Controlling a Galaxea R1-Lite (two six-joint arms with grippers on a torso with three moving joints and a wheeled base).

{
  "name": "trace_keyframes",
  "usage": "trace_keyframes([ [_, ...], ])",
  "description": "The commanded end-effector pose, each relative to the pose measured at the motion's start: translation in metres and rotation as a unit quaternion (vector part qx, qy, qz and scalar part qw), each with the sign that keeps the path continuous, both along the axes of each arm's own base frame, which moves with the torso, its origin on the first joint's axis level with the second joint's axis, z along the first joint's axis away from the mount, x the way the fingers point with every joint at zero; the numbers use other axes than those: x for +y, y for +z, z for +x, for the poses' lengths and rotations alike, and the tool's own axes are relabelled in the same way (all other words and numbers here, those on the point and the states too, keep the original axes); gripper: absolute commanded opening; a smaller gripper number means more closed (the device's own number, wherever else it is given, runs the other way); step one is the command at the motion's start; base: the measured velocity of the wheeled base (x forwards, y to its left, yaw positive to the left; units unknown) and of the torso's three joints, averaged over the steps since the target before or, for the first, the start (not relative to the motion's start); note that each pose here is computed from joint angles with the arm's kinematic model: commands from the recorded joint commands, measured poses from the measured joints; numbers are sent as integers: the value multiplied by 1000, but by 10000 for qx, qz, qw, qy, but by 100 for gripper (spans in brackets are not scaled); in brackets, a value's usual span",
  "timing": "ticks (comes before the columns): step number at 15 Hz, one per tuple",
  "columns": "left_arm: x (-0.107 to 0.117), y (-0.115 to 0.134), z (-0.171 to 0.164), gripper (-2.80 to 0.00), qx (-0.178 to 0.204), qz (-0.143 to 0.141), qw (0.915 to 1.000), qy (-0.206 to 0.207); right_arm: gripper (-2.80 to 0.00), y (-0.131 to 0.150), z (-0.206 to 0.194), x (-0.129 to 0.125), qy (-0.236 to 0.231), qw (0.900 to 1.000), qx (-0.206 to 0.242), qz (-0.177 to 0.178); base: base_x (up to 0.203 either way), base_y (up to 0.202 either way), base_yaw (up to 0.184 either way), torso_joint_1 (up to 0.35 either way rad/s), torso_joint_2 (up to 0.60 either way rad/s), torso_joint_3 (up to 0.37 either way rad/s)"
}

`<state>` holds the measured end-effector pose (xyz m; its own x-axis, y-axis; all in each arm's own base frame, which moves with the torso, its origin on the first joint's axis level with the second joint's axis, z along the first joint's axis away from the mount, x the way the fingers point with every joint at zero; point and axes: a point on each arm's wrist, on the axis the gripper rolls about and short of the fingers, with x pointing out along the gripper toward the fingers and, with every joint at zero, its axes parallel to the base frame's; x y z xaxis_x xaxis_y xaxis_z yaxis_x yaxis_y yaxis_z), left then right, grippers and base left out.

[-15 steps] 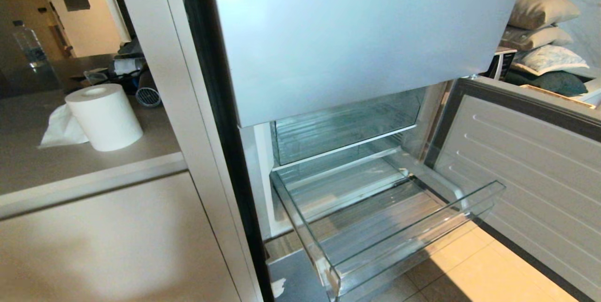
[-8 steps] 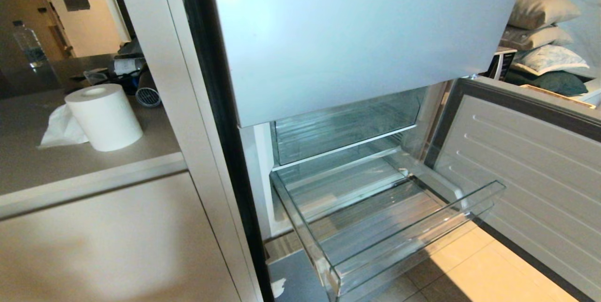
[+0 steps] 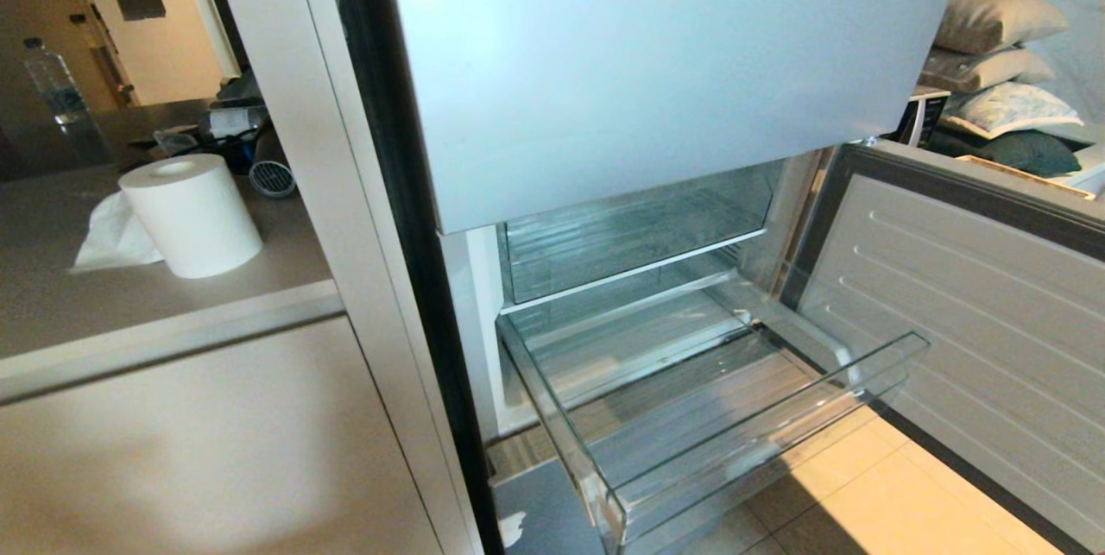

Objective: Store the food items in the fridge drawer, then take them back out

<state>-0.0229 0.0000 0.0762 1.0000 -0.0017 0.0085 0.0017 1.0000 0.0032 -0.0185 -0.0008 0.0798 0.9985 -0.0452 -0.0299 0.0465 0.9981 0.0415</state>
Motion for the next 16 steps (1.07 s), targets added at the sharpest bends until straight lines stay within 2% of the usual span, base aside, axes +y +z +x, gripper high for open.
trace_keyframes([
  [1, 0, 0, 0, -280, 4, -1, 10000, 1, -280, 19, 1, -1, -263, 9996, -85, 27, 0, 0, 0, 0, 0, 0],
  [4, 0, 0, 0, -280, 4, -1, 10000, 1, -280, 94, 17, -3, -1026, 9932, -372, 406, 0, 0, 0, 0, 0, 0],
  [6, 0, 0, 0, -280, 4, -1, 10000, 1, -280, 139, 34, -7, -1890, 9765, -617, 827, 0, 0, 0, 0, 0, 0],
  [8, 0, 0, 0, -280, 4, -1, 10000, 1, -280, 170, 52, -22, -3186, 9370, -887, 1124, 0, 0, 0, 0, 0, 0],
  [9, 0, 0, 0, -280, 4, -1, 10000, 1, -280, 183, 59, -32, -3655, 9166, -1072, 1217, 0, 0, 0, 0, 0, 0],
  [11, 0, 0, 0, -280, 4, -1, 10000, 1, -280, 208, 68, -60, -4431, 8772, -1384, 1226, 0, 0, 0, 0, 0, 0],
  [13, 0, 0, 0, -280, 4, -1, 10000, 1, -280, 228, 68, -96, -4979, 8423, -1628, 1272, 0, 0, 0, 0, 0, 0],
  [15, 0, 0, 0, -280, 4, -1, 10000, 1, -280, 239, 61, -138, -5321, 8170, -1810, 1285, 0, 0, 0, 0, 0, 0],
  [16, 0, 0, 0, -280, 4, -1, 10000, 1, -280, 240, 60, -158, -5369, 8130, -1864, 1267, 0, 0, 0, 0, 0, 0],
])
